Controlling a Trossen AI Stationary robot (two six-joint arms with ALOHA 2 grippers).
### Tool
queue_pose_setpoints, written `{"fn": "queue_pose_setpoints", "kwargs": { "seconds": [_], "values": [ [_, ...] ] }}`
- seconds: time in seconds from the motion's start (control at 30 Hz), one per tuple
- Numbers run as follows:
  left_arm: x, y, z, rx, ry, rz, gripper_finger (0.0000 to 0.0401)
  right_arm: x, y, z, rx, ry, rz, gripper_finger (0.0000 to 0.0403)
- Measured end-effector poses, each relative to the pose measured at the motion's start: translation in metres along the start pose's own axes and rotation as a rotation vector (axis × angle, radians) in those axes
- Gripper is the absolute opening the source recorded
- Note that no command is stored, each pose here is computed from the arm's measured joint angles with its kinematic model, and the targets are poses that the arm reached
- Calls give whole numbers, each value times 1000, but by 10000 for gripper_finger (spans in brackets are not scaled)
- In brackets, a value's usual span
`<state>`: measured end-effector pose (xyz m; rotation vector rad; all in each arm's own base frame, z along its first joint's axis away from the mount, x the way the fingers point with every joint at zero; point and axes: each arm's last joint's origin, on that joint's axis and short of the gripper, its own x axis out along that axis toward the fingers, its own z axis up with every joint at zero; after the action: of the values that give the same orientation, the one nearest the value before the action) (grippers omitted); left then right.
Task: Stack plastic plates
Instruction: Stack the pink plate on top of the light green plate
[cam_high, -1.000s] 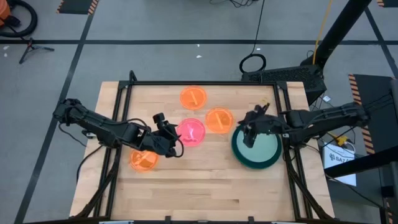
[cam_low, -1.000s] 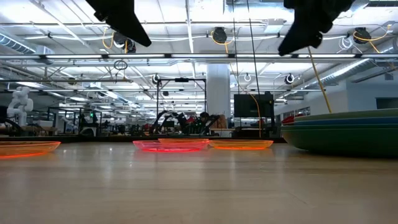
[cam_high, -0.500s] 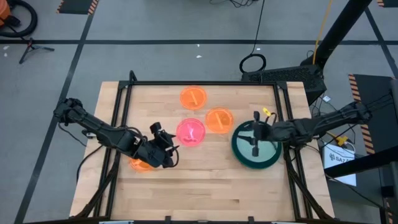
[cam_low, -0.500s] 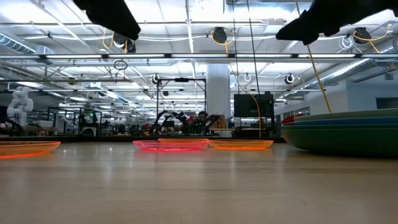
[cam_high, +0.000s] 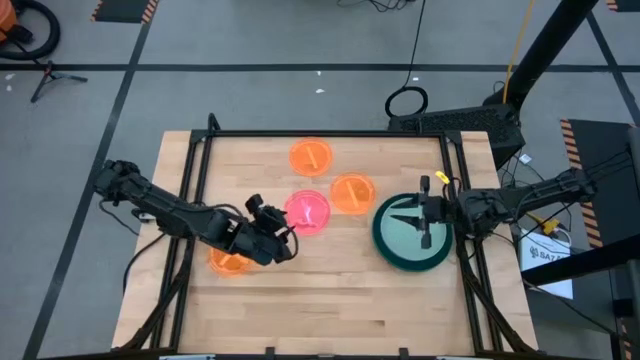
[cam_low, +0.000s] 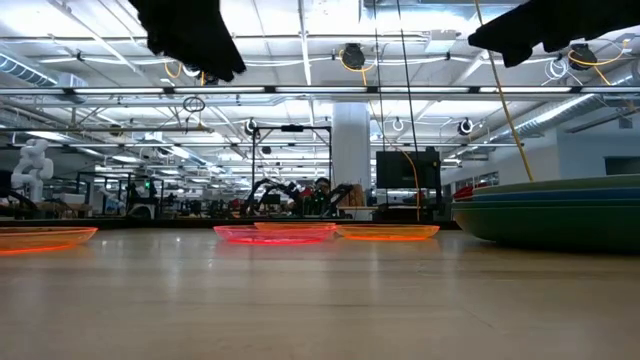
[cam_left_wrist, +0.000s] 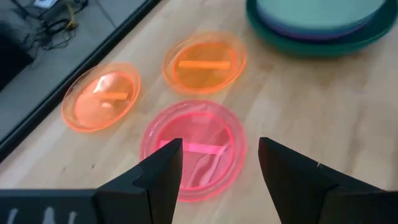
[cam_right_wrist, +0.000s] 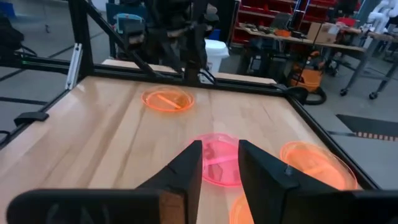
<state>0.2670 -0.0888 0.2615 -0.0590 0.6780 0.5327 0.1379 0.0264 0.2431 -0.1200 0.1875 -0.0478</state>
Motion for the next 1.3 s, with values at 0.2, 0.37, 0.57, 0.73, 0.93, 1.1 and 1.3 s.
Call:
{"fn": "queue_pose_setpoints", "kwargs": {
  "seconds": [0.2, 0.37, 0.57, 0.73, 0.93, 1.1, 1.3],
  "values": [
    [35, -8, -1, 35, 41, -1, 216, -3, -1, -1, -13, 12, 1, 99],
    [68, -17, -4, 95, 80, -67, 216, -4, -1, -1, -23, 8, 1, 99],
    [107, -20, -17, 142, 174, -112, 216, -4, -1, -1, -24, 11, 1, 99],
    [133, -19, -32, 167, 251, -85, 216, -4, -1, -2, -25, 15, 1, 99],
    [147, -20, -44, 211, 297, -67, 216, -4, -1, -2, -26, 19, 1, 99],
    [154, -21, -50, 230, 318, -58, 216, -4, -1, -2, -23, 21, 2, 99],
    [158, -19, -51, 229, 326, -49, 216, -4, -1, -2, -20, 21, -2, 99]
  ]
}}
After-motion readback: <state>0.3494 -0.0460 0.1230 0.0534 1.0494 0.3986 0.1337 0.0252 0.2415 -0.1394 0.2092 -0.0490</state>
